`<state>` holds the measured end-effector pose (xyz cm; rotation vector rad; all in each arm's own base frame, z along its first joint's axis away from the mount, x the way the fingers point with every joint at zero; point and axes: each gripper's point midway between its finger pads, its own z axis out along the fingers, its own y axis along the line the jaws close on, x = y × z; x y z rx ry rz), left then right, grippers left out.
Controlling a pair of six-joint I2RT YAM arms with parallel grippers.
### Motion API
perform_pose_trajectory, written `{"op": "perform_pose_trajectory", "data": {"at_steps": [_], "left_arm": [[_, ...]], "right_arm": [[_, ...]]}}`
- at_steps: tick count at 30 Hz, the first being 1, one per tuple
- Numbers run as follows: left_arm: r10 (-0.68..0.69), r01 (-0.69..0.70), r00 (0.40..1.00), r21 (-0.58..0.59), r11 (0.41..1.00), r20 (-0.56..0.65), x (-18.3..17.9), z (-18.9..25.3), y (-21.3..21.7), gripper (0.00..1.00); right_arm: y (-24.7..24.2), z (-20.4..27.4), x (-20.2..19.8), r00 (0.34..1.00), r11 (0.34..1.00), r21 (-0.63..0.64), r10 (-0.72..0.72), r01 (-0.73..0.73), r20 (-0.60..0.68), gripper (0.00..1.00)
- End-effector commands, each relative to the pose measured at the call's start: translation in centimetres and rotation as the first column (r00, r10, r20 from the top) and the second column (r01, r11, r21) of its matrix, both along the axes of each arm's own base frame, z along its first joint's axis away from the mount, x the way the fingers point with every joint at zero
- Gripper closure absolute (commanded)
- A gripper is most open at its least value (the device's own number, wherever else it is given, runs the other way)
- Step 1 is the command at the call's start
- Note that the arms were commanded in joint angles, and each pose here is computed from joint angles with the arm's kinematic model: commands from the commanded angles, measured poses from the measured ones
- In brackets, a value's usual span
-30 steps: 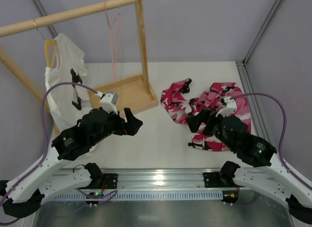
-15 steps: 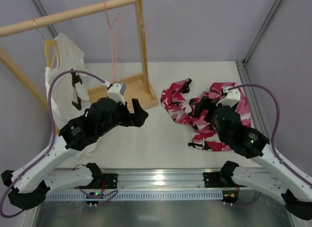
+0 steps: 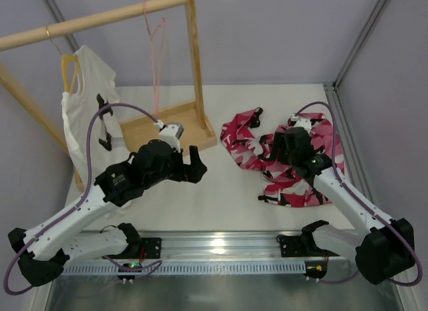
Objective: Place the trousers on the hanger
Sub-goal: Move the trousers to the center of the board
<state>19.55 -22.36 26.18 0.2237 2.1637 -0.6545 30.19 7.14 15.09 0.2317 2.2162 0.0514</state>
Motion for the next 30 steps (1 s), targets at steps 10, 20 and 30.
{"op": "perform_pose_trajectory", "data": {"at_steps": [10, 20, 30], "left_arm": [[-0.084, 0.083, 0.997, -0.114, 0.990, 0.002, -0.7, 0.5, -2.4, 0.00], [-0.153, 0.169, 0.983, -0.181, 0.969, 0.102, 0.6, 4.8, -5.4, 0.00], [-0.268, 0.287, 0.957, -0.238, 0.928, 0.108, 1.4, 5.9, -10.1, 0.00]], "right_arm": [[5.2, -0.4, 0.5, 0.968, 0.957, 0.141, 0.249, -0.252, 0.038, 0.79], [10.0, 18.6, 0.6, 0.892, 0.799, 0.446, 0.235, -0.404, 0.386, 0.96], [1.4, 27.1, 0.1, 0.815, 0.866, 0.492, -0.224, -0.084, 0.534, 0.96]]}}
